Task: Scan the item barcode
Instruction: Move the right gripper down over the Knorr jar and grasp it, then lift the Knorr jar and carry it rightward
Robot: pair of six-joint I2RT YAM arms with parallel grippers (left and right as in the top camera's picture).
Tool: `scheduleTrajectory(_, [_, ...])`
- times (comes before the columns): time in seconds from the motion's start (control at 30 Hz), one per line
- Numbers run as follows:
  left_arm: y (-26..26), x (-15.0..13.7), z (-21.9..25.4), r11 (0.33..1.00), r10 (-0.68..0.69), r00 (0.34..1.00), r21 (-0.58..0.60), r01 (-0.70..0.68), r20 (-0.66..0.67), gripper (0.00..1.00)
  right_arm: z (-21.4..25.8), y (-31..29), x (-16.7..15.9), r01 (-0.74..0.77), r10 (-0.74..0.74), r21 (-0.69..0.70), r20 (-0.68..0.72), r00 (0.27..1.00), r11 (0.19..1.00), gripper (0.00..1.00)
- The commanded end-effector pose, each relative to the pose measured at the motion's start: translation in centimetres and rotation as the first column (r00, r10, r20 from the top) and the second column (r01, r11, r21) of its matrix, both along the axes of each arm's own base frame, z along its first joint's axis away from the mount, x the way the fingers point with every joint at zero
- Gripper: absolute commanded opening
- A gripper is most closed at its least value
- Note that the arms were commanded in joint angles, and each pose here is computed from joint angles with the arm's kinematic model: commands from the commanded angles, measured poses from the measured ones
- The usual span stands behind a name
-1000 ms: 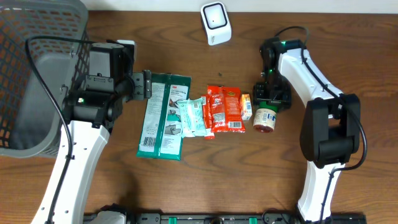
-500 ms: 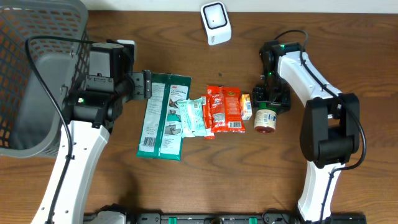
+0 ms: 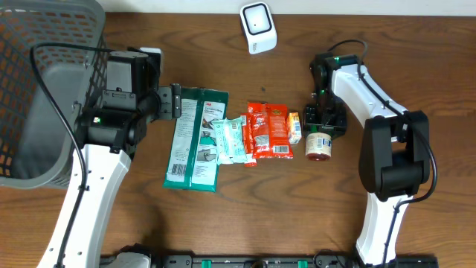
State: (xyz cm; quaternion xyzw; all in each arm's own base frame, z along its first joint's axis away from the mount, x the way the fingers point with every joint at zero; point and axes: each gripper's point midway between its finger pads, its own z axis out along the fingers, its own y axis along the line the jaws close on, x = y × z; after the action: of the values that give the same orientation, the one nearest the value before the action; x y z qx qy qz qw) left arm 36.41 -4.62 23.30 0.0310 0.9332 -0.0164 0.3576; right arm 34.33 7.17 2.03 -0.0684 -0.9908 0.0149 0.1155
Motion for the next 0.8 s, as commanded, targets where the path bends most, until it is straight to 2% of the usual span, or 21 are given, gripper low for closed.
scheduleTrajectory(0.0, [0.1, 0.0, -0.1, 1.0, 0.007, 1.0, 0.001, -0.007, -0.004, 0.82, 0.6, -0.8, 0.9, 0.008, -0.008, 0.004, 0.013, 1.0, 1.0, 0.59])
scheduleTrajectory(0.07, [0.1, 0.0, -0.1, 1.0, 0.007, 1.0, 0.001, -0.007, -0.004, 0.82, 1.0, -1.0, 1.1, 0.008, -0.008, 0.006, 0.015, 1.0, 1.0, 0.59])
scheduleTrajectory(0.2, [0.1, 0.0, -0.1, 1.0, 0.007, 1.0, 0.001, -0.007, -0.004, 0.82, 2.3, -1.2, 1.6, -0.013, 0.013, 0.014, 0.028, 1.0, 1.0, 0.51])
scheduleTrajectory(0.37, [0.1, 0.0, -0.1, 1.0, 0.007, 1.0, 0.001, -0.007, -0.004, 0.82, 4.0, -1.2, 2.2, -0.03, 0.028, 0.023, 0.08, 0.996, 0.999, 0.52])
scheduleTrajectory(0.57, [0.1, 0.0, -0.1, 1.0, 0.007, 1.0, 0.001, -0.007, -0.004, 0.82, 8.0, -1.2, 2.8, -0.033, 0.026, 0.034, 0.198, 0.98, 0.999, 0.48])
scheduleTrajectory(0.77, [0.1, 0.0, -0.1, 1.0, 0.007, 1.0, 0.001, -0.007, -0.004, 0.82, 13.3, -1.7, 3.0, -0.036, 0.025, 0.024, 0.361, 0.932, 0.999, 0.47])
